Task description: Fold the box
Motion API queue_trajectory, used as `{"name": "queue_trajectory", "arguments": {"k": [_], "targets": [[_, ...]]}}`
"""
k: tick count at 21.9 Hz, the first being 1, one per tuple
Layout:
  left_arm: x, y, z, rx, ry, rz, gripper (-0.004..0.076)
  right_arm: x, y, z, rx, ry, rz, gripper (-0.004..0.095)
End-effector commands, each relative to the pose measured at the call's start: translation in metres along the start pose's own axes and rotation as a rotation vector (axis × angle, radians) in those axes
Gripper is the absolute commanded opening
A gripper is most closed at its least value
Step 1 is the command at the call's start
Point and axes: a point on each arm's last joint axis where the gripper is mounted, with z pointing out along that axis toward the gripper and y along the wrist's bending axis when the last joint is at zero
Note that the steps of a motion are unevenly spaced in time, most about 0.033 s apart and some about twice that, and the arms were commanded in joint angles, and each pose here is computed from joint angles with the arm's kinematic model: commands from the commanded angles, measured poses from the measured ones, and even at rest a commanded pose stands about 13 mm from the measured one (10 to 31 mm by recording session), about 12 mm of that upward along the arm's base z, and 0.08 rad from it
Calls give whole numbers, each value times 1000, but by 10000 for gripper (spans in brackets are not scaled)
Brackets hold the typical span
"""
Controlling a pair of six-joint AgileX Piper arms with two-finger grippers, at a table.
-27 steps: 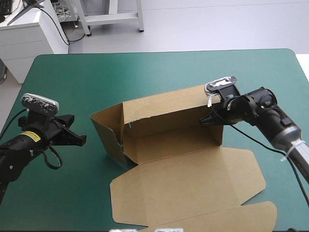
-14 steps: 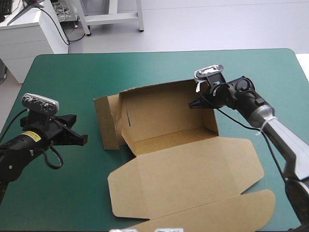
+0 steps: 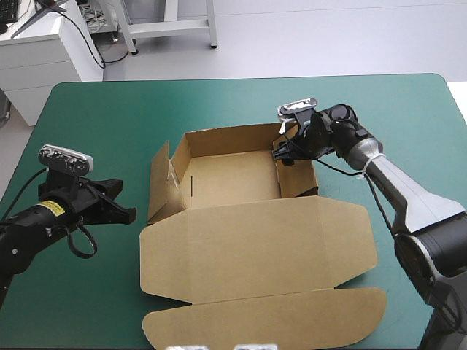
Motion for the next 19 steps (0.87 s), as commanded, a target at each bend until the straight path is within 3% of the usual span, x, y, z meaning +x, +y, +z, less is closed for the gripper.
{"name": "queue_trajectory", "arguments": {"k": [1, 8, 11, 14, 19], "targets": [[-12, -1, -8, 0, -90, -12, -9, -20, -2, -55, 9, -119, -12, 782], [-12, -1, -8, 0, -90, -12, -9, -18, -5, -118, 34, -139, -43, 777], [-11, 0, -8, -17, -85, 7, -9, -7, -5, -143, 33, -113, -50, 710], [-8, 3, -8, -50, -50, 51, -9, -5, -6, -148, 35, -108, -55, 684], [0, 15, -9, -173, 51, 107, -9, -10, -3, -113, 17, -36, -51, 684]]}}
